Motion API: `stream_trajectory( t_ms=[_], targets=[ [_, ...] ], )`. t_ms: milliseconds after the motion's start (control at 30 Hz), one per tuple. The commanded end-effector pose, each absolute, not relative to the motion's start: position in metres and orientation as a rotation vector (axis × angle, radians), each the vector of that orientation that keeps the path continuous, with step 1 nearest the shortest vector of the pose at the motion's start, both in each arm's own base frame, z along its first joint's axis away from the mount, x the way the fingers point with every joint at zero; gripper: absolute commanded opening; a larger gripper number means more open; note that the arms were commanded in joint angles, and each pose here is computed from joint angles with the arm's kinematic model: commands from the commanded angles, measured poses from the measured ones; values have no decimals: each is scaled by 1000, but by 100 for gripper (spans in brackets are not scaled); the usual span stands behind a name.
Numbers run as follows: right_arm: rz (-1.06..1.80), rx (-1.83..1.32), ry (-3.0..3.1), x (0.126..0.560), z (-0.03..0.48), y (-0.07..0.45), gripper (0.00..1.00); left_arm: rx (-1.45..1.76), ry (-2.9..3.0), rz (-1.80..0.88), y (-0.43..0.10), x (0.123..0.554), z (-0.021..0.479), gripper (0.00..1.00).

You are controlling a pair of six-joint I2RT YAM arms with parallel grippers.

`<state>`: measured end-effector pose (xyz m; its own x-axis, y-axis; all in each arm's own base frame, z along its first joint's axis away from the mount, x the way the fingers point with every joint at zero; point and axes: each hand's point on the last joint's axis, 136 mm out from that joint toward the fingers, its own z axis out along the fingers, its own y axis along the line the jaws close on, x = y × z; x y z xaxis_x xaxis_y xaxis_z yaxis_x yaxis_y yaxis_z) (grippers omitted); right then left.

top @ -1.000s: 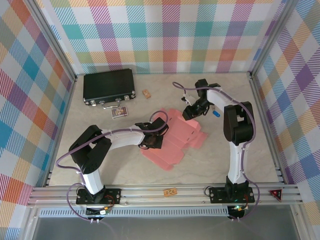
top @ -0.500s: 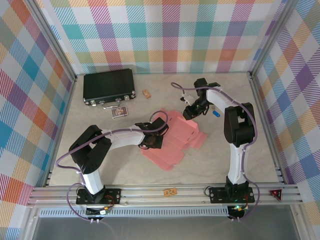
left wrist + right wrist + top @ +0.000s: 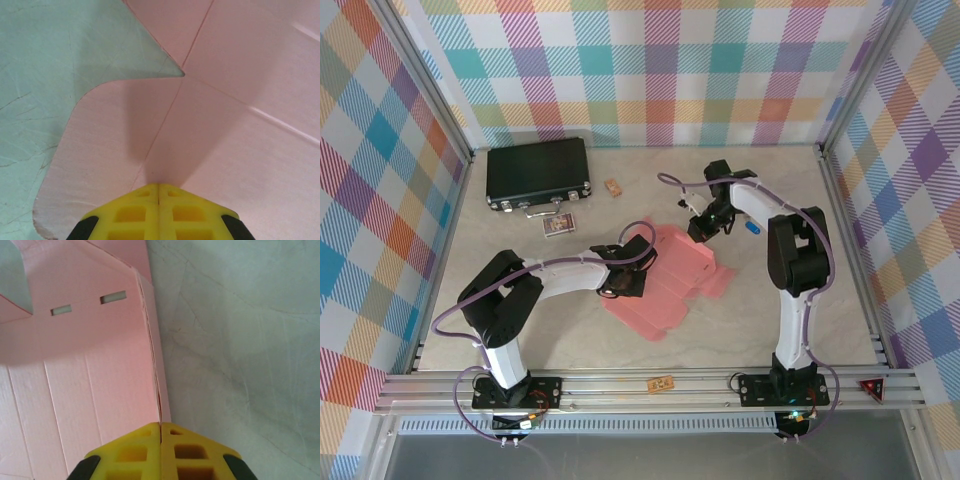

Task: Fold the paper box

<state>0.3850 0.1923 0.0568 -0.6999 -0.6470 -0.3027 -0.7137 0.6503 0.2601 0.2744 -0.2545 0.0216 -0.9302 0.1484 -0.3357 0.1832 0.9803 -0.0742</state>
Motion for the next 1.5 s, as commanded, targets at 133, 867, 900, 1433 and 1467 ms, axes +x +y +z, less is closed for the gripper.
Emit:
stream_trajectory(
  t_ms=[133, 867, 900, 1433, 1467],
  targets=[
    [430, -1227, 2435, 390, 103, 205, 0, 156, 2810, -224, -262, 277, 6, 0],
    [-23, -1396, 1966, 400, 149, 220, 0, 32, 2572, -531, -280, 299, 77, 21],
    [-33, -1402, 1959, 401, 149, 220, 0, 16, 2572, -527, -274, 297, 76, 22],
    [-184, -1434, 1804, 405, 157, 234, 0, -94, 2681, -647, -258, 278, 21, 0],
    [-191, -1438, 1795, 404, 157, 235, 0, -106, 2685, -650, -259, 278, 18, 0]
  ],
)
